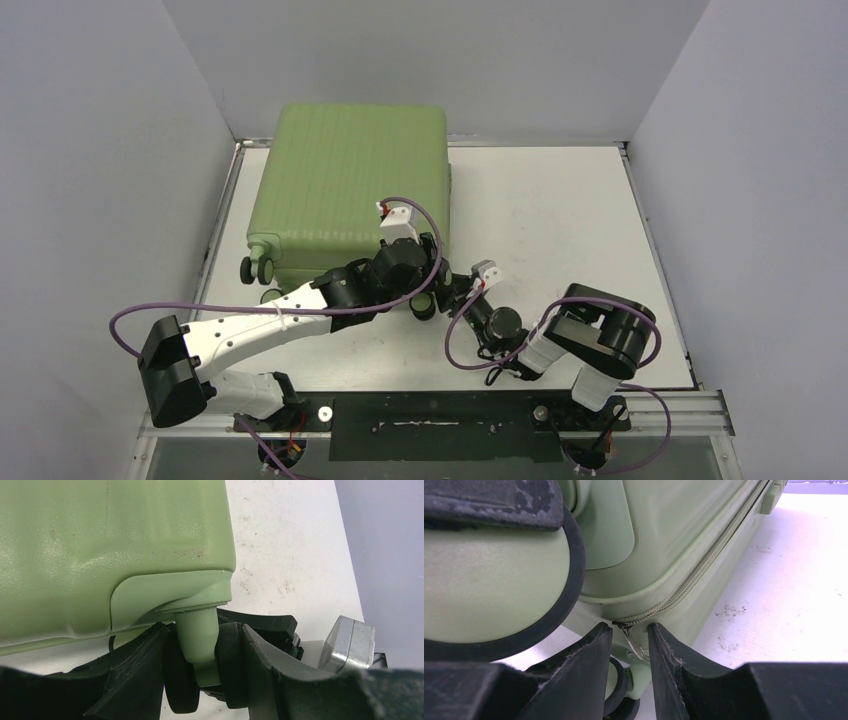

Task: Pack the luggage
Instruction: Zip the luggage at the center of the board.

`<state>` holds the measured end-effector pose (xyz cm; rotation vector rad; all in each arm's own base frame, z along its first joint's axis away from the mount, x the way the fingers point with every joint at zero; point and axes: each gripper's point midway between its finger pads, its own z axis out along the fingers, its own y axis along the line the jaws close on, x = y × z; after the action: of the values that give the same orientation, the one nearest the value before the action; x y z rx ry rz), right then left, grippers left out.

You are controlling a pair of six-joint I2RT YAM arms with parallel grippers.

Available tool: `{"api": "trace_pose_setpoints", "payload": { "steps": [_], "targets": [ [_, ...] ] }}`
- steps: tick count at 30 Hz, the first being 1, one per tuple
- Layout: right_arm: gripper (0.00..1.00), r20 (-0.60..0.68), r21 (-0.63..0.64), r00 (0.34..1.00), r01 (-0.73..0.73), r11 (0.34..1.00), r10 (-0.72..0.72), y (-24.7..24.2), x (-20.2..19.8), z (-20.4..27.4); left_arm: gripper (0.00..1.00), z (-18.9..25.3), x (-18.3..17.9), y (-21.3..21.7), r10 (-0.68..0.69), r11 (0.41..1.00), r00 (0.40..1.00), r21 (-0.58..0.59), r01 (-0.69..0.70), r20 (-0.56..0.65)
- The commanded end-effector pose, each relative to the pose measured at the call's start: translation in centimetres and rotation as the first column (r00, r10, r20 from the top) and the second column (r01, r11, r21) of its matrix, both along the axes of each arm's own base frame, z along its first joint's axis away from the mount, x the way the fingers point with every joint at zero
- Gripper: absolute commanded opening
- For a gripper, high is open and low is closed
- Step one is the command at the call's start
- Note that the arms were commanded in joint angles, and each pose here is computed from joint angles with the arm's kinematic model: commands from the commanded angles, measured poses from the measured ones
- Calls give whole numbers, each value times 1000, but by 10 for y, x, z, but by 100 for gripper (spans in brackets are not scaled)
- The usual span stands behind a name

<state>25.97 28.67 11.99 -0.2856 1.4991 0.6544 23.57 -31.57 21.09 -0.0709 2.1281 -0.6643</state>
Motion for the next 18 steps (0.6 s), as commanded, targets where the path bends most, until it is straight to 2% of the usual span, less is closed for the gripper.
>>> {"api": "trace_pose_setpoints", "payload": {
  "steps": [1, 4, 8, 14, 18],
  "targets": [
    [34, 2, 45, 1000, -21, 999, 21, 17, 7, 10, 0, -14, -20, -1, -76, 995, 995, 52, 79, -61],
    [26, -15, 32, 999, -28, 999, 29, 23, 8, 6, 0, -14, -19, -1, -74, 996, 995, 50, 77, -60],
    [9, -21, 30, 999, -23, 999, 24, 22, 8, 1, 0, -14, -20, -1, -75, 996, 995, 50, 78, -63],
    [0, -19, 40, 999, 35, 999, -34, 9, 11, 3, 0, -18, -22, 1, -77, 995, 995, 51, 80, -70],
    [0, -9, 45, 996, 85, 995, -85, -2, 15, 8, 0, -20, -24, 2, -78, 995, 994, 50, 82, -75]
  ]
}}
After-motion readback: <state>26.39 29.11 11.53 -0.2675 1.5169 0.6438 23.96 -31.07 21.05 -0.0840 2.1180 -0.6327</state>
